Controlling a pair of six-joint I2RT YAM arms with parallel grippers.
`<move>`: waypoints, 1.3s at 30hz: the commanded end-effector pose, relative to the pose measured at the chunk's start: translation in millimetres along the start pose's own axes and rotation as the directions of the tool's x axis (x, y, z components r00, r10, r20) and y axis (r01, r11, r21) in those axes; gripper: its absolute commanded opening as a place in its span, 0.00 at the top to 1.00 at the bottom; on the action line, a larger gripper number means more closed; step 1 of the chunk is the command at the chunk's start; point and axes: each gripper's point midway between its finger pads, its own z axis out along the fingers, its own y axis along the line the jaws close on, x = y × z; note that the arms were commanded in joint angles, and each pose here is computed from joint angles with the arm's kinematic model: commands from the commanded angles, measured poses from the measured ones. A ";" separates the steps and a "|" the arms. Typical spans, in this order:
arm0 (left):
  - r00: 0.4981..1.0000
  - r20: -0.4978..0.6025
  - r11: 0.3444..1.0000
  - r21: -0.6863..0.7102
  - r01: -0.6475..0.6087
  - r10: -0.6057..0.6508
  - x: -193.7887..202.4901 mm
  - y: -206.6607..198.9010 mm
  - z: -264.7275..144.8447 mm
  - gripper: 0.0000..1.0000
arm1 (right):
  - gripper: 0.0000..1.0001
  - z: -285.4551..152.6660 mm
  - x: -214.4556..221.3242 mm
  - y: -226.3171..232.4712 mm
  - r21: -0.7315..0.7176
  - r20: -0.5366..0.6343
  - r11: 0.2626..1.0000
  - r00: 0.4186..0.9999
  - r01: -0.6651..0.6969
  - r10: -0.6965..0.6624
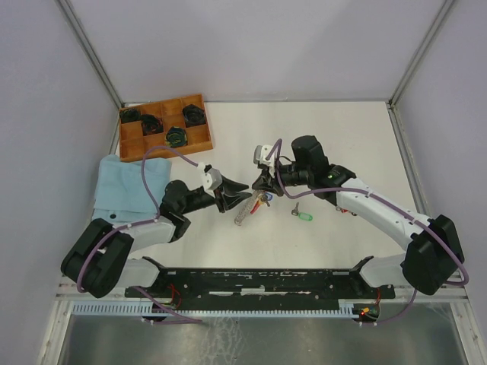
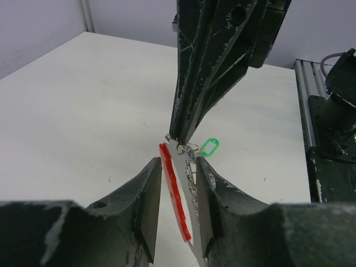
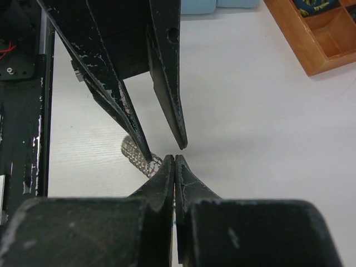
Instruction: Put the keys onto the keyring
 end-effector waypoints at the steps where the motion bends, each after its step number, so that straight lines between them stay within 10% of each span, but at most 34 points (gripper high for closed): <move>1: 0.989 0.082 0.988 0.083 -0.132 0.126 -22.8 -7.3 8.9 0.62 | 0.99 0.6 -26.9 -0.4 -0.022 0.094 0.996 0.992 0.083 -0.080; 39: 0.996 -0.003 0.987 0.137 -0.083 0.084 14.4 -3.5 16.9 0.94 | 0.99 14.7 -3.5 13.2 -0.107 0.095 0.993 0.994 0.058 -0.048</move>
